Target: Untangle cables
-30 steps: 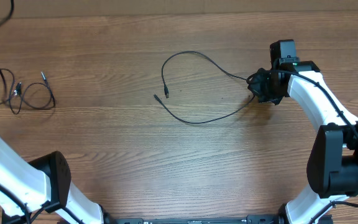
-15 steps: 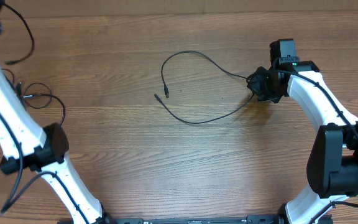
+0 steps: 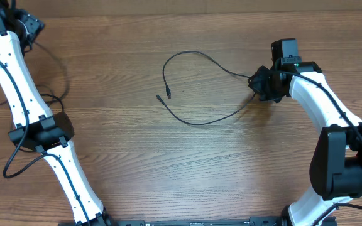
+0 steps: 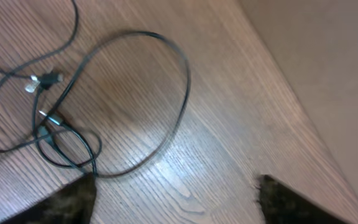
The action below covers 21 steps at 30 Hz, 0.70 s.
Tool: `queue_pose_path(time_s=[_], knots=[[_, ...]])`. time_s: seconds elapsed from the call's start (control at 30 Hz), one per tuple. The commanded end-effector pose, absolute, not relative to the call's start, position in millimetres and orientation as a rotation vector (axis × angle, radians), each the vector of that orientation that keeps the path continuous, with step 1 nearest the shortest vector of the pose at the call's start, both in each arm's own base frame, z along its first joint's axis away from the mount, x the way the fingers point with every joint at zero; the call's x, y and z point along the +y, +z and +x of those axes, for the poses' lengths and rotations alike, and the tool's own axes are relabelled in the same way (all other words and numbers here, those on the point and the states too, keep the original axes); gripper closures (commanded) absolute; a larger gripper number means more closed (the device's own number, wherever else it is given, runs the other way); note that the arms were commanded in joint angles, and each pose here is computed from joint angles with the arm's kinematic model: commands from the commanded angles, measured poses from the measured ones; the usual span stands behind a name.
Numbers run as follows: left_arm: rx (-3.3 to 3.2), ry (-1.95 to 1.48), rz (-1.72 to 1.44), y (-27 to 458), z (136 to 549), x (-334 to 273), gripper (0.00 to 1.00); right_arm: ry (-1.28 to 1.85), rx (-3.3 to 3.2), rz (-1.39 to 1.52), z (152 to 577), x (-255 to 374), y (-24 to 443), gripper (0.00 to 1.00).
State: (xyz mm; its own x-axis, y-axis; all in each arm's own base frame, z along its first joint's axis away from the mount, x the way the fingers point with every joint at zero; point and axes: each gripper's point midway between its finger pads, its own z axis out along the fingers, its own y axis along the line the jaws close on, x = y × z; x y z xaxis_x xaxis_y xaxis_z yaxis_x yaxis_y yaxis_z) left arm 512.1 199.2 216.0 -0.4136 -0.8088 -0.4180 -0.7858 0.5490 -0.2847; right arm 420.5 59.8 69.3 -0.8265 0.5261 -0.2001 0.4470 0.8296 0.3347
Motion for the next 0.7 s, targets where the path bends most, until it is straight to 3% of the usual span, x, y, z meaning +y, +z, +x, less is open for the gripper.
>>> queue_pose_path(time_s=[0.0, 0.23, 0.43, 0.67], knots=[[2.270, -0.056, -1.263, 218, 515, 198, 0.12, 0.485, 2.716, 0.615, 426, 82, 80, 0.96], [2.173, -0.254, -1.038, 296, 521, 166, 0.15, 0.667, 2.706, 0.499, 428, 113, 90, 0.96], [2.189, -0.431, -0.601, 364, 511, 86, 0.20, 1.084, 2.629, 0.284, 424, 160, 127, 0.96], [2.207, -0.693, -0.105, 395, 497, -36, 0.14, 1.330, 2.454, 0.089, 419, 184, 205, 0.96]])
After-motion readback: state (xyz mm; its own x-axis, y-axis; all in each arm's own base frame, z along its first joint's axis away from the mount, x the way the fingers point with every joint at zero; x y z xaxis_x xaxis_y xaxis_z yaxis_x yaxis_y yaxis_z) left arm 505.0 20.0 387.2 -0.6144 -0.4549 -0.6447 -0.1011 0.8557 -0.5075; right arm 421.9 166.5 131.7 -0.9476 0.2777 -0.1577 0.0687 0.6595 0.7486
